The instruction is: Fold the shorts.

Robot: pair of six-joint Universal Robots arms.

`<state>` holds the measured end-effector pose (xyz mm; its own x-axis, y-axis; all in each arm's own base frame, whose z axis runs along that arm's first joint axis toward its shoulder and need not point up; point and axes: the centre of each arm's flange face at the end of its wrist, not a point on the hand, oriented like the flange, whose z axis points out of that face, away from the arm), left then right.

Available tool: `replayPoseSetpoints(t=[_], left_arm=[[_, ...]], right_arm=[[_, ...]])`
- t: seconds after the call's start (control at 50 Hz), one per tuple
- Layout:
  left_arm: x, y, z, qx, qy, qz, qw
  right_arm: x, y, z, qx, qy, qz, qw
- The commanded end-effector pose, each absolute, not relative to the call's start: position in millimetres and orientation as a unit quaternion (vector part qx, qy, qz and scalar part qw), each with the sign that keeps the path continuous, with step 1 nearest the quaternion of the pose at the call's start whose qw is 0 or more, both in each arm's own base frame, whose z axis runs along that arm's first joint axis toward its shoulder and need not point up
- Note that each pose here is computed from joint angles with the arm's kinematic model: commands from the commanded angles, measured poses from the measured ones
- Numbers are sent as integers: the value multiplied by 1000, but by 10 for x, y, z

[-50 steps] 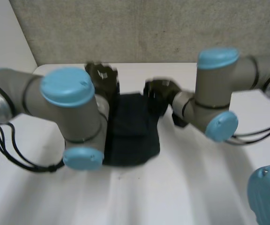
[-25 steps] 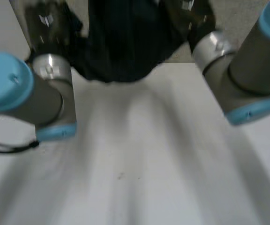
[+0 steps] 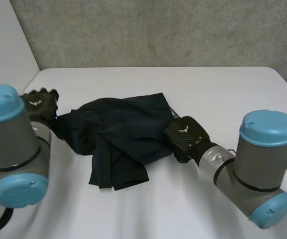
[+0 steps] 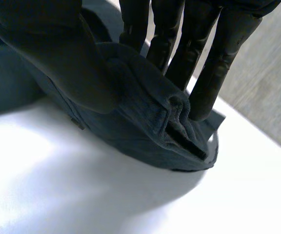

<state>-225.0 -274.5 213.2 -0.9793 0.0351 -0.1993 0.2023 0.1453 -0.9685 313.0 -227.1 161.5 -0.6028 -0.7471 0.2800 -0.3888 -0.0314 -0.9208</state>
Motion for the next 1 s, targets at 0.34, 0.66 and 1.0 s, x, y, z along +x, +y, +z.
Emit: replayPoseSetpoints(t=[0.34, 0.66, 1.0], left_arm=[[-2524, -1910, 1854, 65, 872, -476, -97], [-2373, -2196, 2137, 13, 847, -522, -106], [-2328, -2115, 3251, 198, 707, -674, -80]], right_arm=[[2897, -1966, 2836, -365, 568, -727, 129], [2796, -1808, 3142, -398, 517, -755, 66], [2747, -1916, 3466, -461, 574, -676, 20]])
